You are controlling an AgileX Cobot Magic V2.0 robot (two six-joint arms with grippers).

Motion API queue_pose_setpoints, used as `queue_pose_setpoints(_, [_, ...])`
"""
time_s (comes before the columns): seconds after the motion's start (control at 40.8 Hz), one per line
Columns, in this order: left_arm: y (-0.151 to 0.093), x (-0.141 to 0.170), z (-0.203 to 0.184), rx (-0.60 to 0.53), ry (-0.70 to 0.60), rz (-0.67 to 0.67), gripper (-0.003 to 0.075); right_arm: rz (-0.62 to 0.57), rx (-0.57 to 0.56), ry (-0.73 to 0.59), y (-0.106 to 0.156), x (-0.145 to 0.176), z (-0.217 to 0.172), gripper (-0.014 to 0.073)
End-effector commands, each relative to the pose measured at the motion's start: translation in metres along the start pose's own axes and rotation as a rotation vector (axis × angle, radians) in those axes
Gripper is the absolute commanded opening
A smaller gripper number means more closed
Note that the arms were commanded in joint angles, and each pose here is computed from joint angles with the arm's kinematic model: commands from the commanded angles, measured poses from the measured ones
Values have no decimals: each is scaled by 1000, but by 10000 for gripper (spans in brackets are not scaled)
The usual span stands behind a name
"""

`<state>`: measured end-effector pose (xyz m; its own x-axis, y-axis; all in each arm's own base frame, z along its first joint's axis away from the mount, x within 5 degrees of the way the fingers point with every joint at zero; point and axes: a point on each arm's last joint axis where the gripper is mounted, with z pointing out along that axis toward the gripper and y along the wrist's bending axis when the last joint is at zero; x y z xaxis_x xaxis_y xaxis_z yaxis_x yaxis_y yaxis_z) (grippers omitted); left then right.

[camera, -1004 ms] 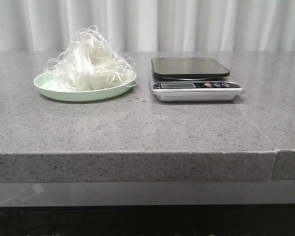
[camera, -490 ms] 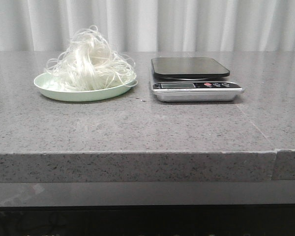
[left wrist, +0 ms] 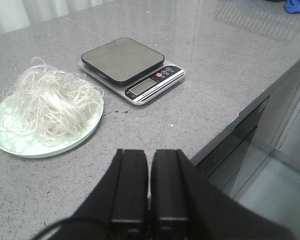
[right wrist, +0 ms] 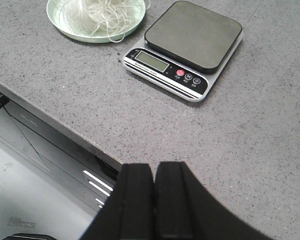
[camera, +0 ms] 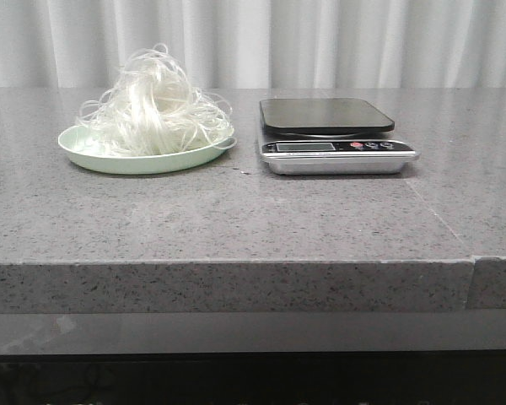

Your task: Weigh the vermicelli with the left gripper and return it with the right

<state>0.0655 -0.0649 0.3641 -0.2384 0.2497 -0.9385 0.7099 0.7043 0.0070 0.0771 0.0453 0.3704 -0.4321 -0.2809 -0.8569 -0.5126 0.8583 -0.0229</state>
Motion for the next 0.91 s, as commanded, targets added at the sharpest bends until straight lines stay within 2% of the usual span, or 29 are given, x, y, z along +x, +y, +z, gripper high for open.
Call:
queue_pose_setpoints(0.0, [0,-14,-4,-5,-96,-8,142,-8,14,-92,-2,-12,-5,150])
queue_pose_setpoints(0.22, [1,-15,-4,-7,-107,-8,142,-8,14,-92,-2,-12,-5,150])
queue_pose_setpoints(0.294, [4,-13,-6,-44,-119,2,142,-8,14,-92,-2,-12,-5,150])
queue_pose_setpoints(0.416, [16,-4,-10,-190,-161,10,142,-8,14,-92,-2,-12,-5,150])
queue_pose_setpoints(0.637, [30,35,-23,-498,-239,5,142,-8,14,-92,-2,-12,-5,150])
queue_pose_setpoints(0.881, [32,85,-24,-697,-299,-53,142,-8,14,-92,-2,-12,-5,150])
